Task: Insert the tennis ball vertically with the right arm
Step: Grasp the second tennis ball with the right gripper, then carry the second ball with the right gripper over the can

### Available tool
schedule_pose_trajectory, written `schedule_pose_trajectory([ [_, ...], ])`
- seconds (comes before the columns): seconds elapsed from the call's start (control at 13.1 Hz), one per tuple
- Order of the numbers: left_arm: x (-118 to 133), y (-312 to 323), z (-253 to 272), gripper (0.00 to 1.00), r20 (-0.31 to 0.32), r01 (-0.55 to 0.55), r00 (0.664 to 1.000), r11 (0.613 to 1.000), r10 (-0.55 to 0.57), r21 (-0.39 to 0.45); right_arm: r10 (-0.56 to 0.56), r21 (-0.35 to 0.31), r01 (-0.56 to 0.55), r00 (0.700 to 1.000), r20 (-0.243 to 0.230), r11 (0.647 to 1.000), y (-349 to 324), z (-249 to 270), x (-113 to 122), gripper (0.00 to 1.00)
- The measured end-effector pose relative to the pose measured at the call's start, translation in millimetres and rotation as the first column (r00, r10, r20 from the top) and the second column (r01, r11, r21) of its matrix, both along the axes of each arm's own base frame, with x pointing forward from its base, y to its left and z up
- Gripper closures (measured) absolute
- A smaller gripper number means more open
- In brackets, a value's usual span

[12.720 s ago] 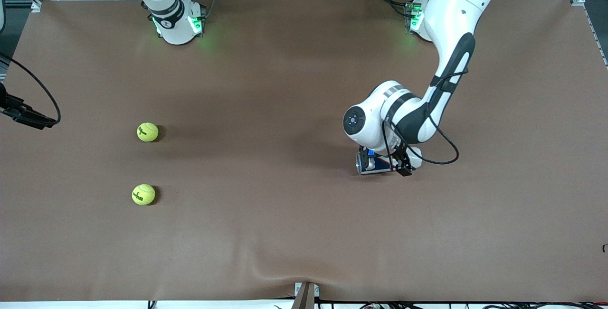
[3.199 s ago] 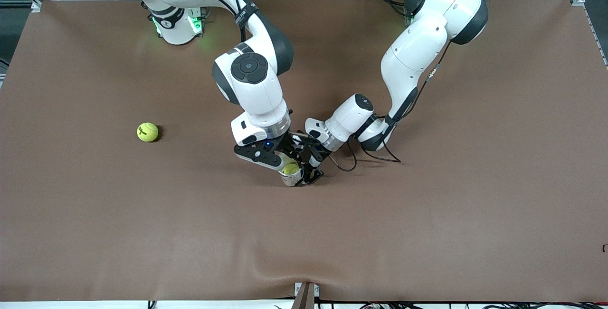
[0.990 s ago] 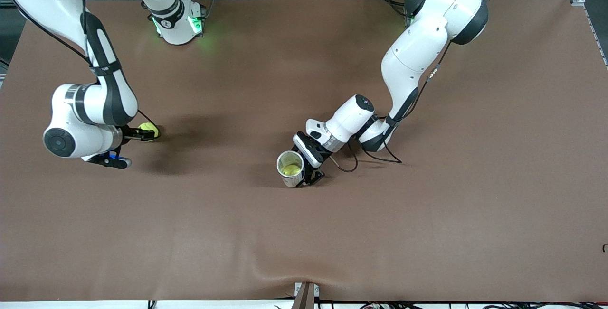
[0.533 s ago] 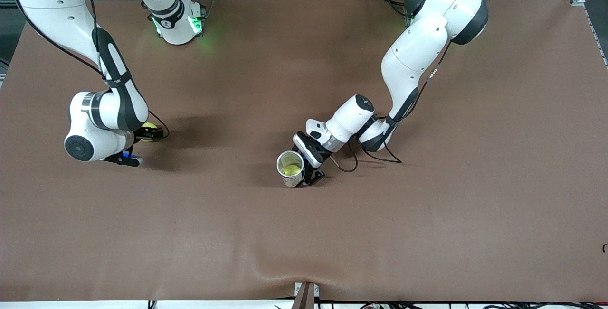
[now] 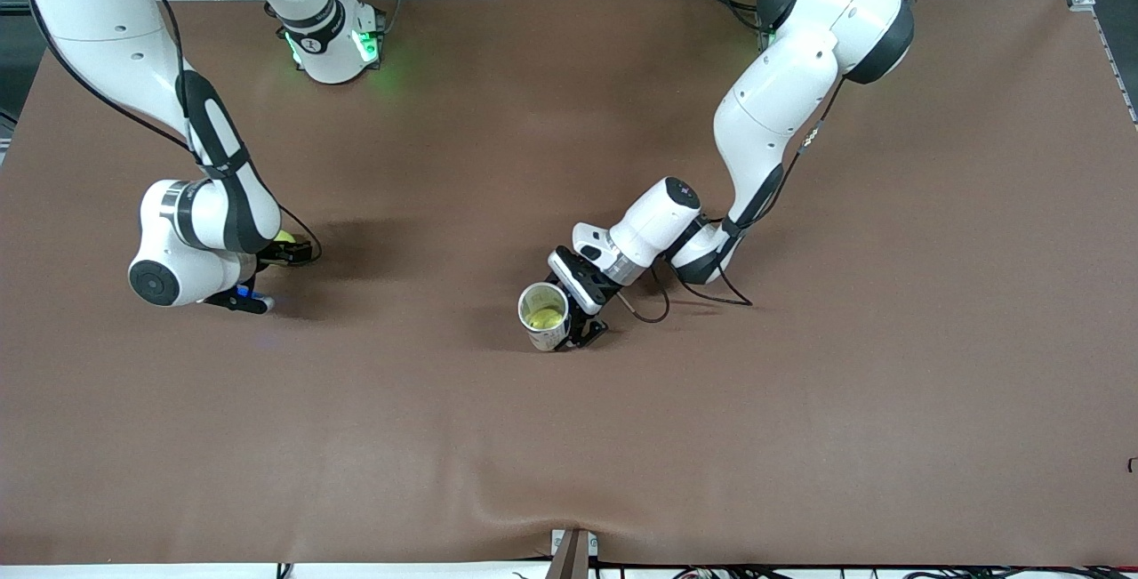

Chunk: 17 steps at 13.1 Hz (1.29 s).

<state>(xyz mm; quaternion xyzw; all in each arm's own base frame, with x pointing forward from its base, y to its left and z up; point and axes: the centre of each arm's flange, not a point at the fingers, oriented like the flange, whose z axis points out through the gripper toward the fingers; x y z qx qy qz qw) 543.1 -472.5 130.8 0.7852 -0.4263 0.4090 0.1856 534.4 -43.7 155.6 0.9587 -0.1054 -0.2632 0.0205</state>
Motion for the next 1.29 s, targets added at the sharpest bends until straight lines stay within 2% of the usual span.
schedule_pose_trajectory([
  [0.08, 0, 0, 0, 0.26, 0.0, 0.0, 1.0, 1.0, 0.0, 0.0, -0.001, 0.0, 0.001, 1.0, 0.001, 1.0, 0, 0, 0, 0.17],
  [0.23, 0, 0, 0, 0.26, 0.0, 0.0, 1.0, 1.0, 0.0, 0.0, -0.001, 0.0, 0.001, 1.0, 0.005, 1.0, -1, 1, 1, 0.2],
  [0.3, 0, 0, 0, 0.26, 0.0, 0.0, 1.0, 1.0, 0.0, 0.0, 0.0, 0.0, 0.0, 1.0, 0.009, 1.0, -1, 1, 2, 0.27],
  [0.53, -1, 1, -1, 0.26, 0.001, 0.0, 1.0, 1.0, 0.0, -0.002, 0.004, 0.001, -0.004, 1.0, 0.03, 1.0, -1, 9, 10, 0.27],
  [0.76, -2, 2, -2, 0.26, 0.004, 0.0, 1.0, 1.0, 0.0, -0.006, 0.007, 0.004, -0.008, 0.998, 0.063, 1.0, -1, 38, 30, 0.27],
  [0.91, -3, 3, -2, 0.26, 0.007, 0.0, 1.0, 1.0, 0.0, -0.01, 0.015, 0.005, -0.015, 0.994, 0.112, 1.0, 1, 70, 52, 0.27],
  [1.07, -4, 3, -2, 0.26, 0.008, 0.0, 1.0, 1.0, 0.0, -0.011, 0.02, 0.022, -0.025, 0.983, 0.183, 0.999, 15, 102, 77, 0.27],
  [1.29, -6, 4, -2, 0.26, 0.005, 0.002, 1.0, 1.0, -0.002, -0.009, -0.01, 0.103, -0.019, 0.96, 0.279, 0.995, 62, 144, 106, 0.27],
])
